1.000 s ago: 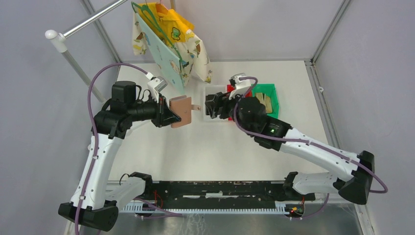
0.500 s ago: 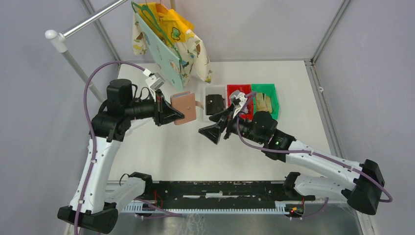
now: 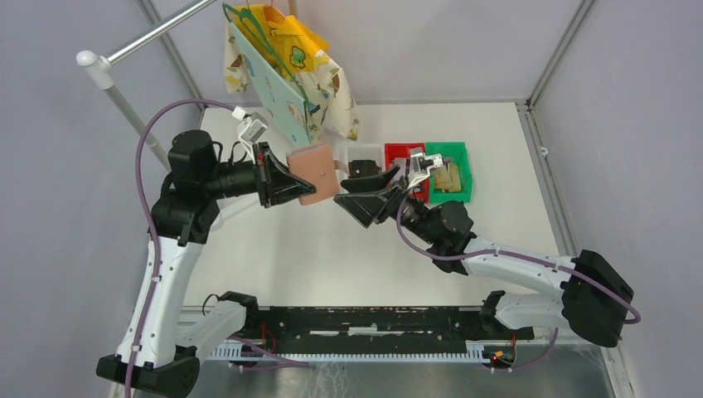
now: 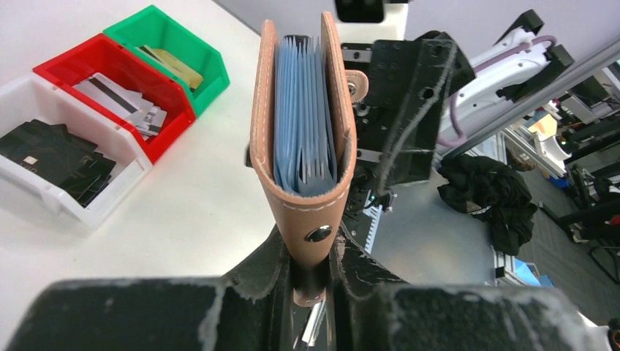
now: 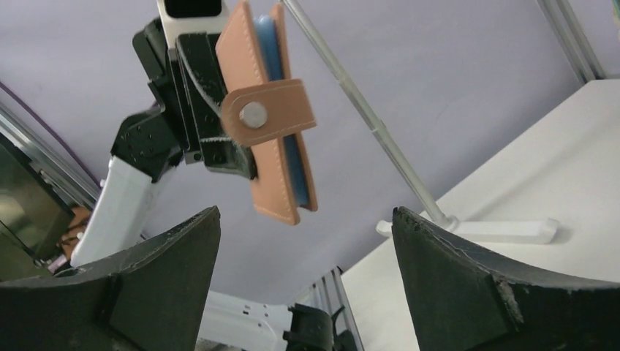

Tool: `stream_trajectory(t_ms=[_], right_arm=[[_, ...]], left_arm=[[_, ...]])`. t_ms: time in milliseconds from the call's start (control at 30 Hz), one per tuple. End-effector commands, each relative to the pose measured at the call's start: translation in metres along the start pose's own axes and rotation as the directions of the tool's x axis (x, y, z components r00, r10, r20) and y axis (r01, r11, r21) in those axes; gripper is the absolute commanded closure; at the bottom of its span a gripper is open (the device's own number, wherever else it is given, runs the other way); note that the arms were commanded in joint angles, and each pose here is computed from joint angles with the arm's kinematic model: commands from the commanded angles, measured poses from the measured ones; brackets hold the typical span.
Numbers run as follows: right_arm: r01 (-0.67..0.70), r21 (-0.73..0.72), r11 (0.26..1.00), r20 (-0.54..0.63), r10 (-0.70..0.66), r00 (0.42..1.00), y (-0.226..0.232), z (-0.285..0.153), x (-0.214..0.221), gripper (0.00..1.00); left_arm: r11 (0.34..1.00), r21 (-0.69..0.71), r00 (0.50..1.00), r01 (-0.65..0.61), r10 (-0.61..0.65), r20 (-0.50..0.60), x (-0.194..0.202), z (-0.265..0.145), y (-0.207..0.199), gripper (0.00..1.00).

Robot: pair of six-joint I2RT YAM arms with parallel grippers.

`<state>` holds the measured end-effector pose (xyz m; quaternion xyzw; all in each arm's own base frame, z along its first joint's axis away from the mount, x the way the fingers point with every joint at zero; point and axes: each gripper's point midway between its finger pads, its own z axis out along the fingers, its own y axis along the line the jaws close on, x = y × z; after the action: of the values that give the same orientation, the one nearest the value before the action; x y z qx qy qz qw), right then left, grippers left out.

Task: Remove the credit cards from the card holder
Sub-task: Open the card holder.

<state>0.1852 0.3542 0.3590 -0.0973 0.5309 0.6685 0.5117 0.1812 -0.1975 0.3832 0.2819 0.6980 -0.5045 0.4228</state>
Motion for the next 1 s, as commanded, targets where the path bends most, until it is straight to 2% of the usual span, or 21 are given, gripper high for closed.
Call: stream_trajectory(t_ms=[0, 200, 333, 500, 633, 767, 833, 867, 900, 933, 967], right_arm=[[-0.067, -0.135, 0.989, 0.166, 0.089, 0.982, 0.035, 0.017, -0.043, 0.09], [-0.099, -0.101, 0.990, 0.220, 0.119, 0.968, 0.025, 0.029, -0.051, 0.11], [-0.138, -0.174, 0.975, 0.256, 0.180, 0.950, 0.036, 0.027, -0.060, 0.11], [-0.161, -0.214, 0.963, 0.184, 0.202, 0.962, 0.049, 0.043, -0.056, 0.17], [-0.179, -0.190, 0.965, 0.122, 0.204, 0.971, 0.048, 0.055, -0.048, 0.33], [-0.196, -0.180, 0.964, 0.122, 0.219, 0.968, 0.045, 0.052, -0.051, 0.64], [-0.186, -0.151, 0.971, 0.117, 0.205, 0.972, 0.043, 0.050, -0.053, 0.71], [-0.178, -0.142, 0.974, 0.118, 0.195, 0.974, 0.042, 0.048, -0.054, 0.71], [-0.174, -0.131, 0.976, 0.129, 0.191, 0.973, 0.041, 0.045, -0.056, 0.65], [-0.172, -0.117, 0.978, 0.137, 0.187, 0.973, 0.038, 0.042, -0.057, 0.55], [-0.172, -0.106, 0.979, 0.151, 0.187, 0.971, 0.037, 0.039, -0.059, 0.41]], left_arm=[[0.996, 0.075, 0.998, -0.041, 0.038, 0.047, -0.015, -0.007, -0.029, 0.98], [0.995, 0.089, 0.998, -0.040, 0.036, 0.049, -0.013, -0.011, -0.037, 0.98], [0.994, 0.099, 0.998, -0.042, 0.037, 0.046, -0.010, -0.012, -0.040, 0.98], [0.995, 0.099, 0.999, -0.035, 0.031, 0.042, -0.007, -0.012, -0.039, 0.98], [0.994, 0.099, 0.998, -0.039, 0.035, 0.043, -0.007, -0.012, -0.039, 0.98], [0.994, 0.094, 0.998, -0.051, 0.047, 0.048, -0.008, -0.012, -0.039, 0.97], [0.994, 0.091, 0.997, -0.058, 0.053, 0.050, -0.007, -0.013, -0.038, 0.95], [0.994, 0.088, 0.997, -0.058, 0.054, 0.050, -0.007, -0.012, -0.038, 0.95], [0.994, 0.088, 0.997, -0.058, 0.054, 0.050, -0.007, -0.012, -0.037, 0.95], [0.995, 0.085, 0.997, -0.057, 0.053, 0.053, -0.008, -0.012, -0.037, 0.95], [0.995, 0.083, 0.997, -0.059, 0.054, 0.059, -0.010, -0.012, -0.037, 0.95]])
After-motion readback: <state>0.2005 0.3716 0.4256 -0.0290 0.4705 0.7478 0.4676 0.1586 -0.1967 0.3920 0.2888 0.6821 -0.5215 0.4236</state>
